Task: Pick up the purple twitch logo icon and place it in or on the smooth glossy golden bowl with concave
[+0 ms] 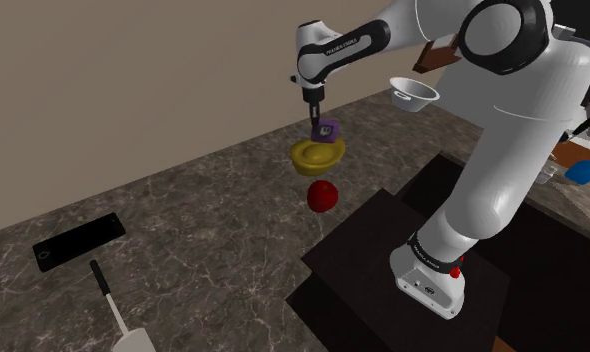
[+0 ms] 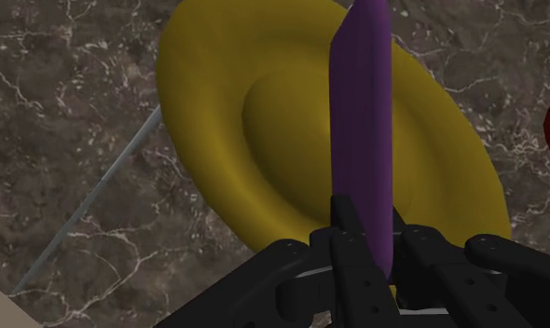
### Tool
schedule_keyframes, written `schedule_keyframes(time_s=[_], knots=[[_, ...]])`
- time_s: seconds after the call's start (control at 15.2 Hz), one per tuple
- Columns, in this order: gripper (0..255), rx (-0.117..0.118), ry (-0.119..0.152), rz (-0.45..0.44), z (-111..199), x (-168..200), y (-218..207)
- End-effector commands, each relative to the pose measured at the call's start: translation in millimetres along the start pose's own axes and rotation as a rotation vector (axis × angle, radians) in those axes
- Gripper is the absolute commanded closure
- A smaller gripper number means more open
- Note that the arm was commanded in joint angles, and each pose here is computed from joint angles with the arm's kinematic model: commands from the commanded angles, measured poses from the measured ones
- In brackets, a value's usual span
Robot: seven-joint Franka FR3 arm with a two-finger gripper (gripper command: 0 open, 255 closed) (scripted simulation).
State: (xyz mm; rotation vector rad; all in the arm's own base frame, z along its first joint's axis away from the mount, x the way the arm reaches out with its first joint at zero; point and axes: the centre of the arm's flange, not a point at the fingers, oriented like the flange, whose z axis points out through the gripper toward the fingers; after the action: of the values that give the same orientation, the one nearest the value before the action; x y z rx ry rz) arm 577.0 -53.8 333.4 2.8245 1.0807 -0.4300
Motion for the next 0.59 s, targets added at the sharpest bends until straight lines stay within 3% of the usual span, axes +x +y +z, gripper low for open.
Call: schedule_keyframes(time_s=[0.0,0.53], knots=[[255,0.0,0.0,0.0,11,4,0],[255,0.0,0.0,0.0,22,8,0]])
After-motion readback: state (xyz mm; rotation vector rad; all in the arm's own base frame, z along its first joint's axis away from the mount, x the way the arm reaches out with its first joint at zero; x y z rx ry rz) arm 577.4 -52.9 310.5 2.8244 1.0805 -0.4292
